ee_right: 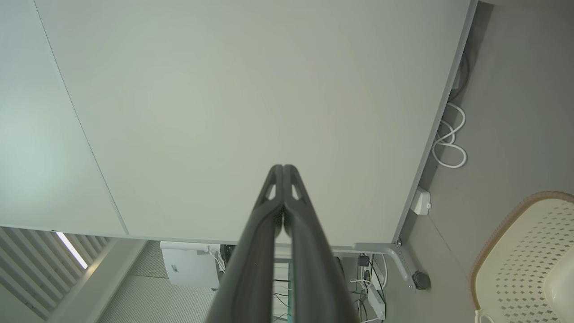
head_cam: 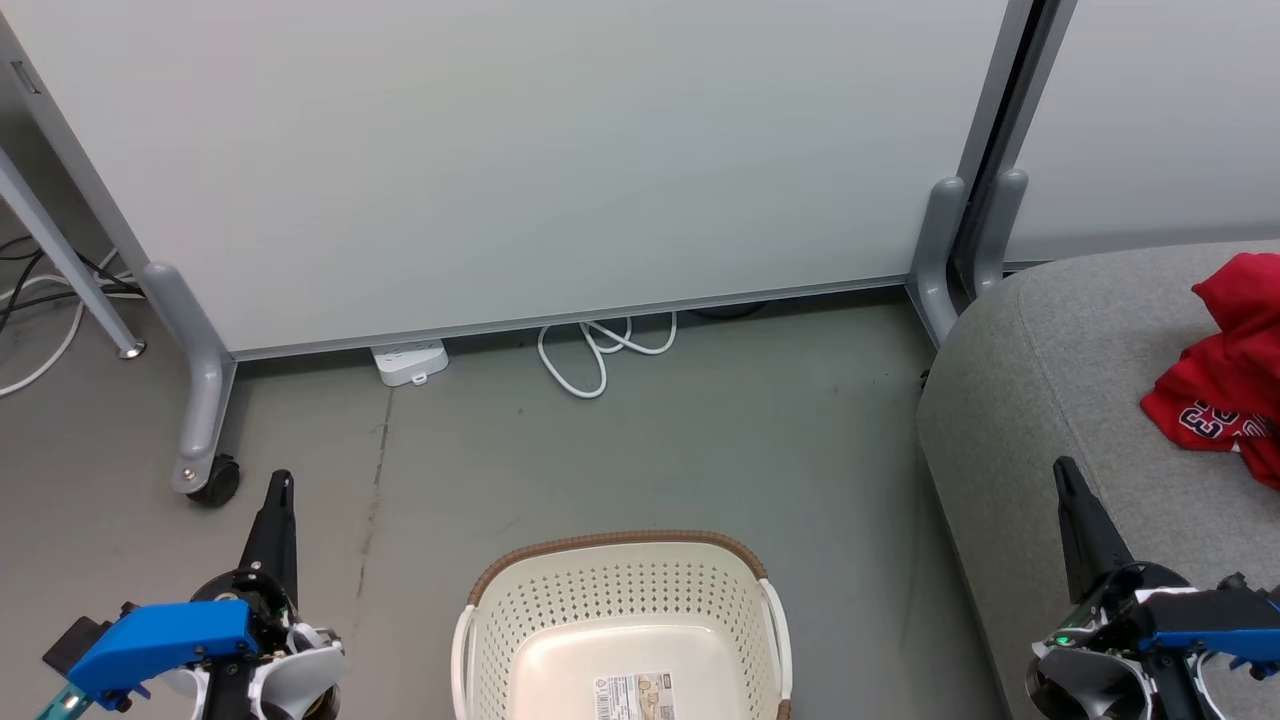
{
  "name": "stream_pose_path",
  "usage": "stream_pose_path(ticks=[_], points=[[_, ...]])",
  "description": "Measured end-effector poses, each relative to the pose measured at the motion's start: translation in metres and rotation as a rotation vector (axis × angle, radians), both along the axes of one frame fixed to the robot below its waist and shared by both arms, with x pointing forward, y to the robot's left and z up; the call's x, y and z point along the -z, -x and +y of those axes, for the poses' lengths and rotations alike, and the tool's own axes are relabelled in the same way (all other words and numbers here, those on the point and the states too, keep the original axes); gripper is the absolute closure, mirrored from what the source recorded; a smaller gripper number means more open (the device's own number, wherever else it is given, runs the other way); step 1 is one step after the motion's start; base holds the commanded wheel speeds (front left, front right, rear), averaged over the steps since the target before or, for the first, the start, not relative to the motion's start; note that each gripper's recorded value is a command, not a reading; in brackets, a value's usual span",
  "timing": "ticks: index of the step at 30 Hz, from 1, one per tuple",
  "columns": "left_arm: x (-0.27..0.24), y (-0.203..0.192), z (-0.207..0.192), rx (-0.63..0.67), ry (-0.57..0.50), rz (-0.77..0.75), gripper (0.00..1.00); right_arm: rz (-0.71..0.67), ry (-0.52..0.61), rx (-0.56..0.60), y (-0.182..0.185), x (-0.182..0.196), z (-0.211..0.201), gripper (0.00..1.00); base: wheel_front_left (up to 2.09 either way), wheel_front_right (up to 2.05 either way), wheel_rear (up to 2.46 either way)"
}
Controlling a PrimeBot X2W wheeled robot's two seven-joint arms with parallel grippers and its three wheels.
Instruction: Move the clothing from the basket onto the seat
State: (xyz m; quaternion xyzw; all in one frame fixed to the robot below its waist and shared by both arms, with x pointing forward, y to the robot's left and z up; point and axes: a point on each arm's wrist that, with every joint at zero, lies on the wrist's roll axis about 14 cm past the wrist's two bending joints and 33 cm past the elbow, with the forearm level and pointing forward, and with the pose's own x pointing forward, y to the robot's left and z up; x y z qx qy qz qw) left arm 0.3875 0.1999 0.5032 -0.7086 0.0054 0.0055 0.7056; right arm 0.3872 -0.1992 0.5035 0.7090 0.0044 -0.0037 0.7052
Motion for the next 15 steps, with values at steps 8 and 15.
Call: stream_pose_path(ticks=[8, 15], points=[[0.0000, 0.0000, 0.0000, 0.000, 0.000, 0.000, 1.00, 0.000, 0.000, 0.000, -0.0001, -0.0001, 0.0000, 1.00, 0.00, 0.00, 0.00], [-0.0001, 0.0000, 0.0000, 0.000, 0.000, 0.000, 1.00, 0.000, 0.000, 0.000, -0.0001, -0.0001, 0.0000, 1.00, 0.00, 0.00, 0.00]])
